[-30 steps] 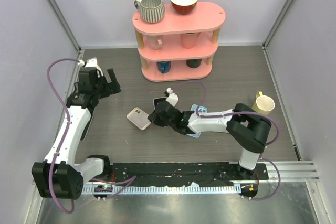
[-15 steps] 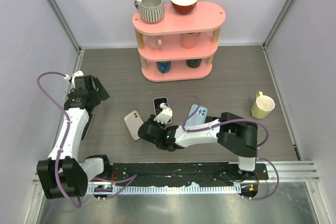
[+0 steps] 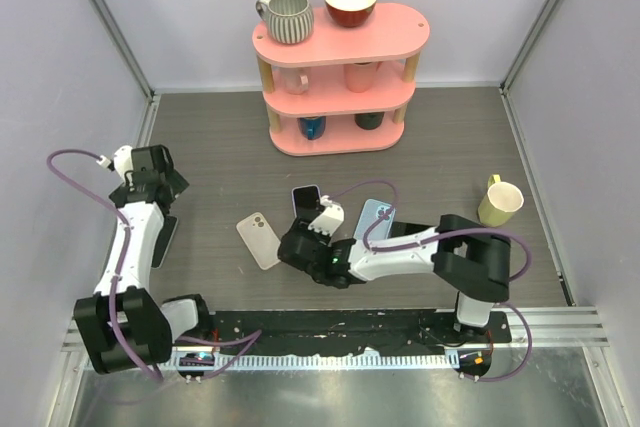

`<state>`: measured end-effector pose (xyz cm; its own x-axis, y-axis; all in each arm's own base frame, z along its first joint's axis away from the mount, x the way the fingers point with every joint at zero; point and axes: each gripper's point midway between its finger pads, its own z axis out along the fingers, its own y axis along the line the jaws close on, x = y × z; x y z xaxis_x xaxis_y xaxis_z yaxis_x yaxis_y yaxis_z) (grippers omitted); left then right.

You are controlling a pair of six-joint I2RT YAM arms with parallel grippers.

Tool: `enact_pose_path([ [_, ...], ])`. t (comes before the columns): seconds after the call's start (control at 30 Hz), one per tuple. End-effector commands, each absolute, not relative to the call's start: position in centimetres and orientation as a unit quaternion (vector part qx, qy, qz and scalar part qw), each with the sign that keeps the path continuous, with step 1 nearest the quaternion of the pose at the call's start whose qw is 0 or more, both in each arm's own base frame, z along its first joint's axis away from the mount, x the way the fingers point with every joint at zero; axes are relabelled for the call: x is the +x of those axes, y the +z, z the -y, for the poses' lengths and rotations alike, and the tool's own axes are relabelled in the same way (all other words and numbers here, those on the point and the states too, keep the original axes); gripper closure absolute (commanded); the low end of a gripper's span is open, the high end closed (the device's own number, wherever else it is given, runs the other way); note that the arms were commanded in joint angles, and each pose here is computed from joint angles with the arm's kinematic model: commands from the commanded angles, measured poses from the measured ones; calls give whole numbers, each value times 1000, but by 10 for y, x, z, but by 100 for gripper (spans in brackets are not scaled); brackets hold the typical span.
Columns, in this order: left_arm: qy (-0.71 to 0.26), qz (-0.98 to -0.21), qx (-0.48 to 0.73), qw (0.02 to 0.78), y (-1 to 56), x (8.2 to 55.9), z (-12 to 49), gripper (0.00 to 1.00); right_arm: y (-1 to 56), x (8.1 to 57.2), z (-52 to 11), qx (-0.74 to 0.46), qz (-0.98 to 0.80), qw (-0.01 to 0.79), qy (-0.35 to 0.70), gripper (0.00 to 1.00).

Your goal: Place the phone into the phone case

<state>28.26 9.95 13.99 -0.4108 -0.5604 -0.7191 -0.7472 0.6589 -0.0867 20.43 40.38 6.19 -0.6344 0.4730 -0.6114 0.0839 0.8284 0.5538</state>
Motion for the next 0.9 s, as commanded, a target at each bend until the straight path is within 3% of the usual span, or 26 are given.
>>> enact_pose_path([
  [0.0,173,-800,-462,341,126,270,-130,3,98,211,-386,168,-837,441,278,45],
  [0.13,203,-793,-498,287,104,251,-147,7,123,209,-377,133,-822,462,306,48],
  [0.47,314,-757,-517,249,103,223,-191,20,132,208,-327,108,-803,514,281,58],
  [0.77,281,-754,-561,193,68,207,-204,21,140,207,-296,101,-792,539,268,58],
  [0.87,298,-748,-565,179,63,201,-208,32,137,205,-288,104,-790,541,268,58],
])
